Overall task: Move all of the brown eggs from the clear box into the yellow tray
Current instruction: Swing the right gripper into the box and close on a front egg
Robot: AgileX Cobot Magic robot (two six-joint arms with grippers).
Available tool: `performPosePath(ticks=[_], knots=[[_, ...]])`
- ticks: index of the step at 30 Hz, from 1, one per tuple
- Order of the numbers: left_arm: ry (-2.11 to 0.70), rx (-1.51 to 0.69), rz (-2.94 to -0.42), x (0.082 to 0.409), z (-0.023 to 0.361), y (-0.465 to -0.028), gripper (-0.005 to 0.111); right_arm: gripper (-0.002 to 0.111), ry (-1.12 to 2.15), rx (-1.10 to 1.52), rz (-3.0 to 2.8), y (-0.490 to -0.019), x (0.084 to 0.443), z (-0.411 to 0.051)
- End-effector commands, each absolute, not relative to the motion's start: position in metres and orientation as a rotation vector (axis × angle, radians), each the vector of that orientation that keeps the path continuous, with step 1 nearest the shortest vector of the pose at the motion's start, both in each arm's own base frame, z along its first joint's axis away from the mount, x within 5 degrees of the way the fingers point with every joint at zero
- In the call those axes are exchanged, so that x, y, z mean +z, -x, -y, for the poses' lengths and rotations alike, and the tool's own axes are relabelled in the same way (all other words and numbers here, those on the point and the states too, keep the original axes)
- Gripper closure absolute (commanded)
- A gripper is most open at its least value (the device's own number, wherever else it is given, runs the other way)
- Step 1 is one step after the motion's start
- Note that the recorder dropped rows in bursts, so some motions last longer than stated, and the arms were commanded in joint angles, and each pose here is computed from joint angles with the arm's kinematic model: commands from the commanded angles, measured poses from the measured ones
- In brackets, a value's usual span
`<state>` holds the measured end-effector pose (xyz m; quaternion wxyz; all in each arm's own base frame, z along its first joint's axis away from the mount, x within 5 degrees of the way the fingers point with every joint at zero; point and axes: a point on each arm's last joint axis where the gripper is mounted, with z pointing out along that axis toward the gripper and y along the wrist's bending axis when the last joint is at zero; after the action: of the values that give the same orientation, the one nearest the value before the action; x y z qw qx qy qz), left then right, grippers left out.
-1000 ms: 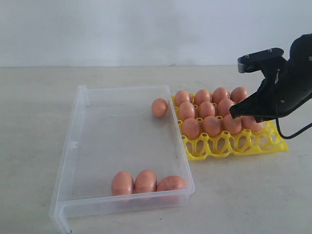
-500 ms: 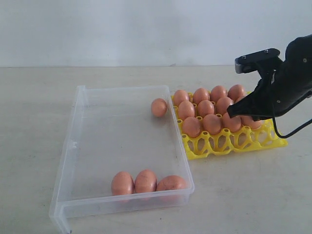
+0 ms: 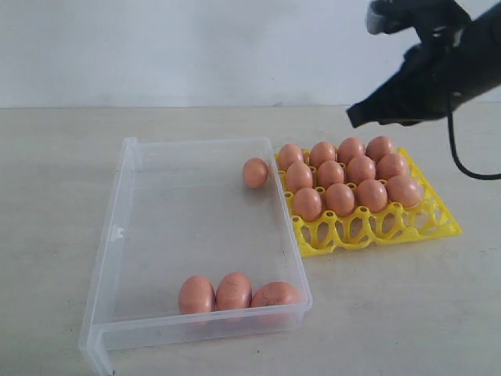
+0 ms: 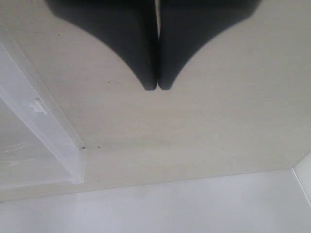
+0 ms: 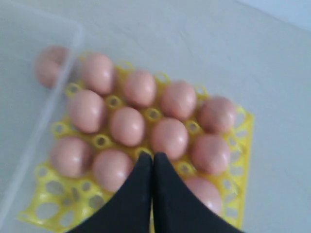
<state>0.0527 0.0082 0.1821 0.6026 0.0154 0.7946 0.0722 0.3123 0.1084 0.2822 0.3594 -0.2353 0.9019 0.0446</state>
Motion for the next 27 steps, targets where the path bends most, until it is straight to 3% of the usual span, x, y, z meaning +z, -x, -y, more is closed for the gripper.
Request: performPosePath(ticks=[1, 10, 14, 18, 22, 27], knots=[[-0.031, 0.157, -1.848, 0.181, -0.008, -0.053, 0.111, 0.109, 0.842, 0.285, -2.334, -0.31, 0.297, -0.158], [-0.032, 0.156, -1.84, 0.181, -0.008, -0.053, 0.111, 0.109, 1.28, 0.635, -2.697, -0.329, 0.244, -0.262], [-0.033, 0.155, -1.833, 0.182, -0.008, -0.053, 0.111, 0.107, 1.381, 0.674, -2.714, -0.322, 0.215, -0.298], [-0.031, 0.157, -1.851, 0.18, -0.008, -0.053, 0.111, 0.085, 1.486, 0.658, -2.715, -0.307, 0.198, -0.317], [-0.031, 0.157, -1.851, 0.18, -0.008, -0.053, 0.111, 0.053, 1.519, 0.646, -2.713, -0.297, 0.195, -0.327], [-0.031, 0.157, -1.851, 0.18, -0.008, -0.053, 0.111, 0.046, 1.403, 0.646, -2.763, -0.297, 0.194, -0.331]])
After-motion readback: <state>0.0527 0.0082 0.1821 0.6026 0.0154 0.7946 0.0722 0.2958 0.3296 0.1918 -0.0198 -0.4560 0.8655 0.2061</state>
